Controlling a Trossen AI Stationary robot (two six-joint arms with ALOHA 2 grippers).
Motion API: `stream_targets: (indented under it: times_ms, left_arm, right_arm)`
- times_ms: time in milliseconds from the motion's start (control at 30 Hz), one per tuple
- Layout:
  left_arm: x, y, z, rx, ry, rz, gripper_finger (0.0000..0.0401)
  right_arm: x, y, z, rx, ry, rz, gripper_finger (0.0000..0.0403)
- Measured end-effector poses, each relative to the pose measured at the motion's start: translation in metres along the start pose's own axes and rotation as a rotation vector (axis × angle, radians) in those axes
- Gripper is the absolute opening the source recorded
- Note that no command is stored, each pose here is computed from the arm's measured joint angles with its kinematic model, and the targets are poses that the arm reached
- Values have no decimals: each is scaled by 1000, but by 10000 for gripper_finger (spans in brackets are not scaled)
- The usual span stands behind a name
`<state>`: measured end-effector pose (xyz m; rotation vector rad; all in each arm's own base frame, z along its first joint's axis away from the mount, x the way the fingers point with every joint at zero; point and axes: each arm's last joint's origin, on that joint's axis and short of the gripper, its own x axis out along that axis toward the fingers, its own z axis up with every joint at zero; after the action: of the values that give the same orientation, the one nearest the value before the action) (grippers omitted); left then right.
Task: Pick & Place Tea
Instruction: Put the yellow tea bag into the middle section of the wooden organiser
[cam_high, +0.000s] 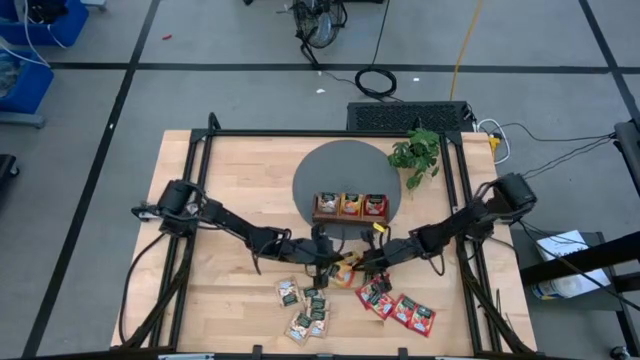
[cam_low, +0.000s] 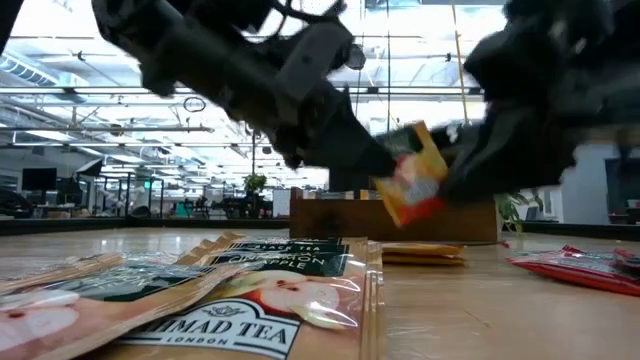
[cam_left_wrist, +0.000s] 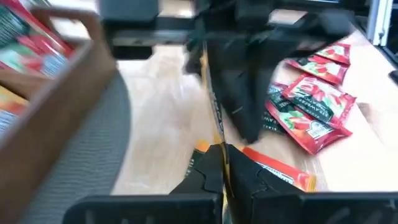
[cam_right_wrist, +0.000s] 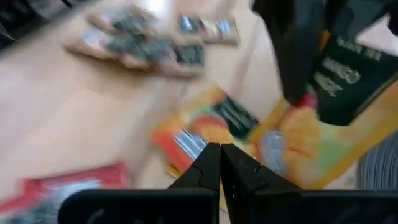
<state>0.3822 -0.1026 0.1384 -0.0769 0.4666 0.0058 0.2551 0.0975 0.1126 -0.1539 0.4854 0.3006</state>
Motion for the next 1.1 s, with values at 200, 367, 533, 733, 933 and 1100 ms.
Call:
stream_targets:
  times_ms: [200,367,533,733,933,1100]
  left_arm:
    - [-20,-29,3,120,-8,84,4]
    - [-29,-43,0,151,-10,137,6]
    - [-30,-47,0,148,-14,127,4]
    - [-30,-48,-1,113,-8,125,4]
    - [-31,-49,-2,108,-5,122,3]
    - [-30,-52,3,112,-2,110,2]
  right_arm:
    - [-25,11,15,-46,-44,-50,2]
    - [-46,16,16,-52,-114,-111,2]
    - [-57,13,20,29,-255,-122,16]
    - [-56,0,23,153,-287,-100,65]
    - [-55,-10,24,237,-309,-119,120]
    - [-47,-18,31,271,-311,-142,155]
